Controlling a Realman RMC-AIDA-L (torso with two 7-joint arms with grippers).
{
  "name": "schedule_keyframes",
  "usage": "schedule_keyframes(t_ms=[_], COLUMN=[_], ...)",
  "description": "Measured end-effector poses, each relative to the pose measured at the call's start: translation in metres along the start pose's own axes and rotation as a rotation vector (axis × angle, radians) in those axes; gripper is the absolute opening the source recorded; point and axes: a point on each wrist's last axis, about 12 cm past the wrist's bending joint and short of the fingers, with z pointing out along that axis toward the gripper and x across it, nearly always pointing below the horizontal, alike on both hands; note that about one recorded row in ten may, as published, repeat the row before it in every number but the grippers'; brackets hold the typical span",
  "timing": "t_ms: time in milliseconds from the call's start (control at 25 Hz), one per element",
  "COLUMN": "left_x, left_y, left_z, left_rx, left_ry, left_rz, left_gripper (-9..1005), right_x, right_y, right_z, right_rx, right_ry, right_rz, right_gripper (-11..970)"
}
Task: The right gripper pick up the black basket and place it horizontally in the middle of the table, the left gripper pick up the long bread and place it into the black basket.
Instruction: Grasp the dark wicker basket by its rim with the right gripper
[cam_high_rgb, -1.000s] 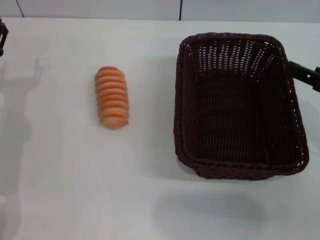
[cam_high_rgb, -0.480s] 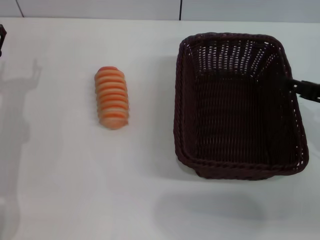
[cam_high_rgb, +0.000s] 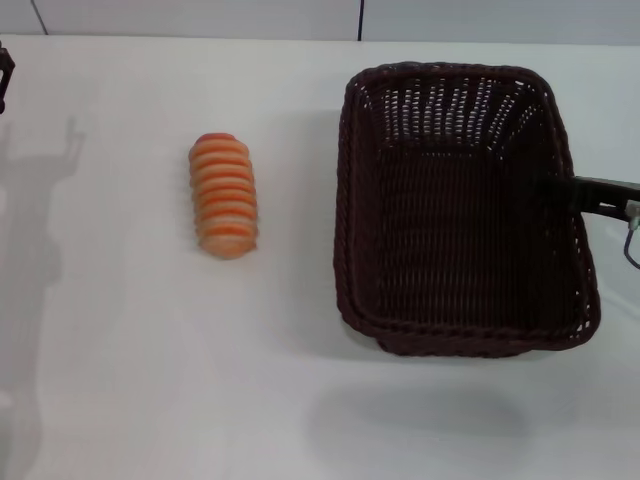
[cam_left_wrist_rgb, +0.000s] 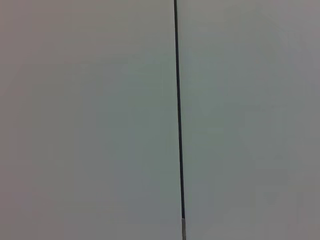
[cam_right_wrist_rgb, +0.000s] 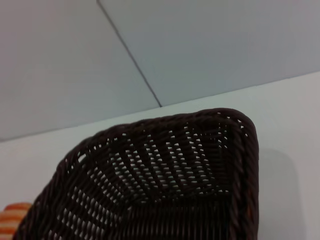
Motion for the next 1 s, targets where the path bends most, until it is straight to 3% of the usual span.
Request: schedule_keyframes(t_ms=[320,560,640,840,1000], left_x=[0.000,0.001,0.001,0.000,0.000], left_y=[-0.001,0.000,0.000,-0.002,-0.005], left_z=[-0.001,-0.002,-0.002,-0.002,0.000], left_rx=[0.000,-0.002,-0.002,0.005,0.012], left_ry=[0.001,0.004,0.004,0.001,-0.002], left_rz=[-0.003,-0.003,-0.003,-0.005,-0.008], left_gripper=[848,847,847,847,847], right_x=[-0.004,-0.006,-0.010,-0.021,-0.042], right_y=[0.010,0.012,0.017,0.038,0.053], right_z=[0.001,0.001,-0.001,-0.014,-0.018], right_rx=[-0.022,-0.028,-0.046,-0.152,-0.238], right_ry=[-0.003,-0.007,-0.006,0.046,0.082], right_rz=[-0.047,-0.079,-0.123,-0.310,-0.423], right_gripper=[606,367,234,203,196])
